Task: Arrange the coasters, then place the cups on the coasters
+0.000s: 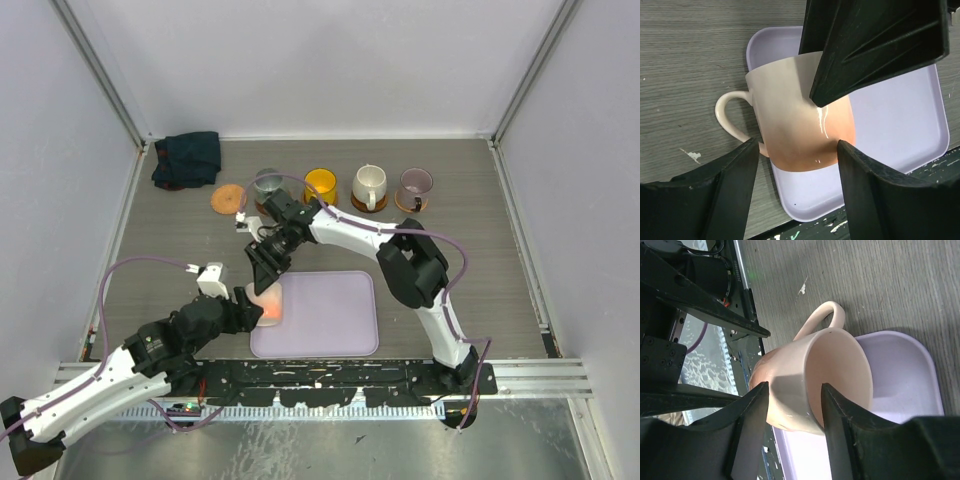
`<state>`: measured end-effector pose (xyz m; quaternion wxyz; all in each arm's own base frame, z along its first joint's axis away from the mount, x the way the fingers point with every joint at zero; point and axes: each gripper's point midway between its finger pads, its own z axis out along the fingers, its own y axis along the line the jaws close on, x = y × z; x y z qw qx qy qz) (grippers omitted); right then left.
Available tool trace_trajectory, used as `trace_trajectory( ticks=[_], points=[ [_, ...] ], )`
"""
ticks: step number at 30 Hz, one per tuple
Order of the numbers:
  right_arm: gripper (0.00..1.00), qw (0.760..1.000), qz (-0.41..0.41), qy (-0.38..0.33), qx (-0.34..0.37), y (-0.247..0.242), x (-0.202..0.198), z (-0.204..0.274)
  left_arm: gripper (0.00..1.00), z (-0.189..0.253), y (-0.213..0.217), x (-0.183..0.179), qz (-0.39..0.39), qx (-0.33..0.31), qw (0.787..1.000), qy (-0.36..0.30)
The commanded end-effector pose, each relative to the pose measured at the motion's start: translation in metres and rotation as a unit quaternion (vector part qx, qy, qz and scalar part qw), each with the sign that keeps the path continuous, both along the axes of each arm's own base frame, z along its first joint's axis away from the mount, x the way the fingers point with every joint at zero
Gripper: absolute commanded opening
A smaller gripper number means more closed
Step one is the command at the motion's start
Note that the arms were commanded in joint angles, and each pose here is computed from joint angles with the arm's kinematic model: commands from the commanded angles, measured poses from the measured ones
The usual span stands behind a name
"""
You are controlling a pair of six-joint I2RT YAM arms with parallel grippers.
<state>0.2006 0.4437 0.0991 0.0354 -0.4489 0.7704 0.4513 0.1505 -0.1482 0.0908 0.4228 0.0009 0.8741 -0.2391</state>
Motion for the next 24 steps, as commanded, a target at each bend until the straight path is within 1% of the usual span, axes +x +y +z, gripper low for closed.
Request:
trace_trajectory(
  ticks=[1, 3, 4, 7, 11, 14, 19, 24],
  points=[
    [0.47, 0.999, 0.027, 0.002, 0.04, 0.004, -0.005, 0.019, 0.64, 0.007, 0.004, 0.004, 0.014, 0.005, 1.0, -0.005],
    [0.4, 0.999, 0.029, 0.002, 0.039, 0.003, -0.006, 0.02, 0.64, 0.006, 0.004, 0.004, 0.015, 0.006, 1.0, -0.004],
    [0.32, 0.999, 0.031, 0.003, 0.039, 0.002, -0.007, 0.02, 0.64, 0.006, 0.004, 0.004, 0.015, 0.007, 1.0, -0.004],
    [0.14, 0.999, 0.034, 0.002, 0.039, 0.001, -0.009, 0.021, 0.64, 0.005, 0.004, 0.004, 0.015, 0.008, 1.0, -0.003],
    [0.02, 0.998, 0.039, -0.005, 0.042, 0.002, -0.012, 0.027, 0.64, 0.005, 0.004, 0.004, 0.015, 0.008, 1.0, -0.003],
    [0.01, 0.998, 0.042, -0.019, 0.038, 0.002, -0.015, 0.032, 0.65, 0.006, 0.004, 0.004, 0.016, 0.006, 1.0, -0.004],
    [0.01, 0.996, 0.046, -0.071, 0.006, -0.001, -0.021, 0.035, 0.64, 0.005, 0.004, 0.004, 0.017, 0.004, 1.0, -0.006],
    [0.01, 0.993, 0.028, -0.102, -0.043, -0.018, -0.02, 0.019, 0.64, 0.008, 0.003, 0.005, 0.014, 0.001, 1.0, -0.01]
  ],
)
